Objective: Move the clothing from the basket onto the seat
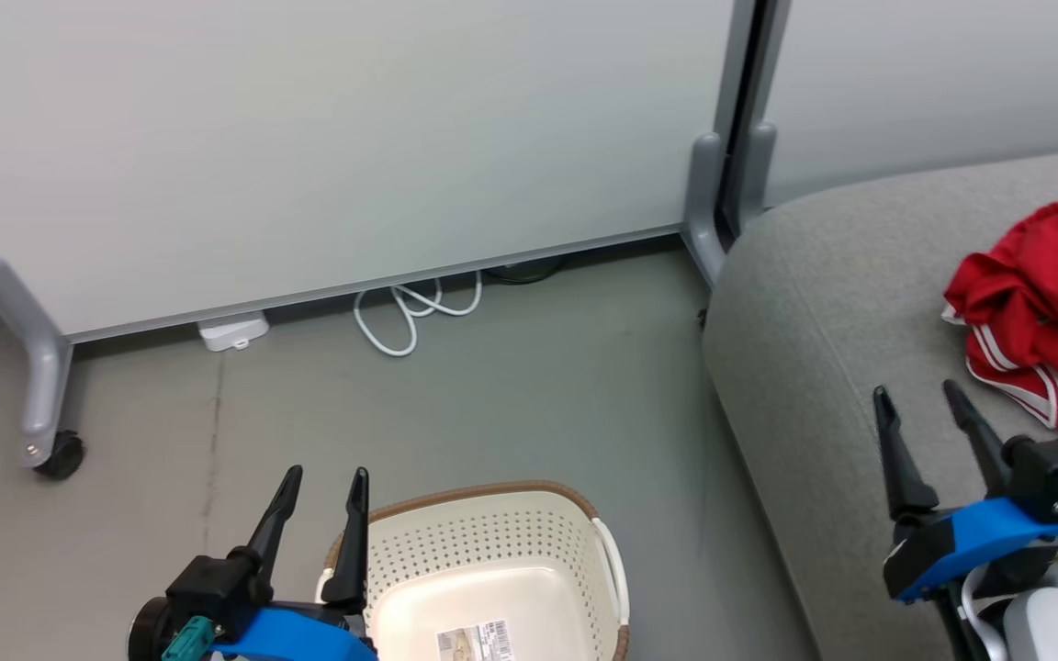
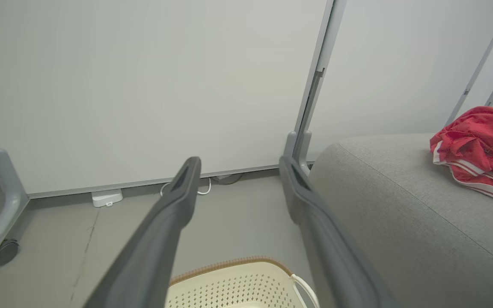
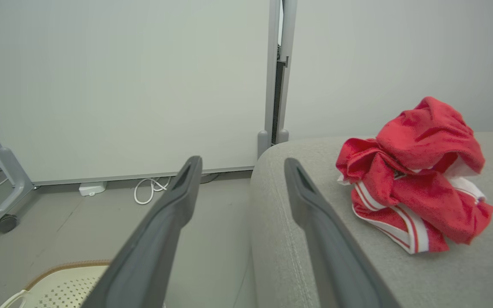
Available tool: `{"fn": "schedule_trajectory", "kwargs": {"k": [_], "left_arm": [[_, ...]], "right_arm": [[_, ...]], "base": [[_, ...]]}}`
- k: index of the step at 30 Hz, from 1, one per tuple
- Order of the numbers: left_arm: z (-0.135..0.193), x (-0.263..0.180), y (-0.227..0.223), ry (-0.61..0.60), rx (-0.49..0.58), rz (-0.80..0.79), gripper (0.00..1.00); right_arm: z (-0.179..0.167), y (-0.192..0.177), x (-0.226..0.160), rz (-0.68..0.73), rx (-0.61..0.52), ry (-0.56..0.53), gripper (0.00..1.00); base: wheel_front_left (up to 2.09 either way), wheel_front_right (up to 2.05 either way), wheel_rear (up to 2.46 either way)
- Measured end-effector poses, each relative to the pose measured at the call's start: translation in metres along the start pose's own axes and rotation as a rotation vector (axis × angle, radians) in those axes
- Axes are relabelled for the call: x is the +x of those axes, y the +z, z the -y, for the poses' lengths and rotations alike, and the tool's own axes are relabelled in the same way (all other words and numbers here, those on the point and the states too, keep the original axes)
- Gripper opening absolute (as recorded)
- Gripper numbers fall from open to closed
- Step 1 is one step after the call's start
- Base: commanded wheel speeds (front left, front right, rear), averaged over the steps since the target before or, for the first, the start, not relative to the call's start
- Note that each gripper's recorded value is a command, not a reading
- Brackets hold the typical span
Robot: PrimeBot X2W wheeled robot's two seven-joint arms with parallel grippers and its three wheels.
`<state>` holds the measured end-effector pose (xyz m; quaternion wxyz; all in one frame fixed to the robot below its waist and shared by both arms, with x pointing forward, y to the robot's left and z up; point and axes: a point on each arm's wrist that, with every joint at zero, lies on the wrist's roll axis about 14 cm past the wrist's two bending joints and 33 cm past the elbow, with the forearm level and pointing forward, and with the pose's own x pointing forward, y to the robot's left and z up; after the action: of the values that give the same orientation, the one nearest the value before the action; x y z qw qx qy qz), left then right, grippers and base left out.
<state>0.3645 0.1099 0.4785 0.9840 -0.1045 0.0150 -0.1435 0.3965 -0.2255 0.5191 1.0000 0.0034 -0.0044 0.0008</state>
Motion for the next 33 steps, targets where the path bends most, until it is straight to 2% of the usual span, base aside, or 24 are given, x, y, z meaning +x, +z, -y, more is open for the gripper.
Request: {"fn": "schedule_trajectory", "kwargs": {"k": [7, 14, 22, 33], "left_arm": [[-0.033, -0.020, 0.010, 0.125, 0.001, 0.035, 1.00], [-0.059, -0.041, 0.018, 0.223, 0.005, 0.065, 1.00], [-0.073, -0.058, 0.013, 0.279, 0.002, 0.053, 1.00], [-0.071, -0.055, 0.007, 0.270, -0.003, 0.035, 1.00]], "right_arm": [[-0.047, 0.001, -0.002, 0.015, 0.041, 0.093, 1.00], [-0.078, -0.002, -0.006, 0.016, 0.073, 0.165, 1.00], [-0.094, -0.003, -0.007, 0.014, 0.093, 0.203, 1.00], [-0.091, -0.008, -0.009, 0.001, 0.108, 0.193, 1.00]], "base": [[0.00, 0.00, 0.00], [0.00, 0.00, 0.00], [0.00, 0.00, 0.00], [0.00, 0.00, 0.00]]}}
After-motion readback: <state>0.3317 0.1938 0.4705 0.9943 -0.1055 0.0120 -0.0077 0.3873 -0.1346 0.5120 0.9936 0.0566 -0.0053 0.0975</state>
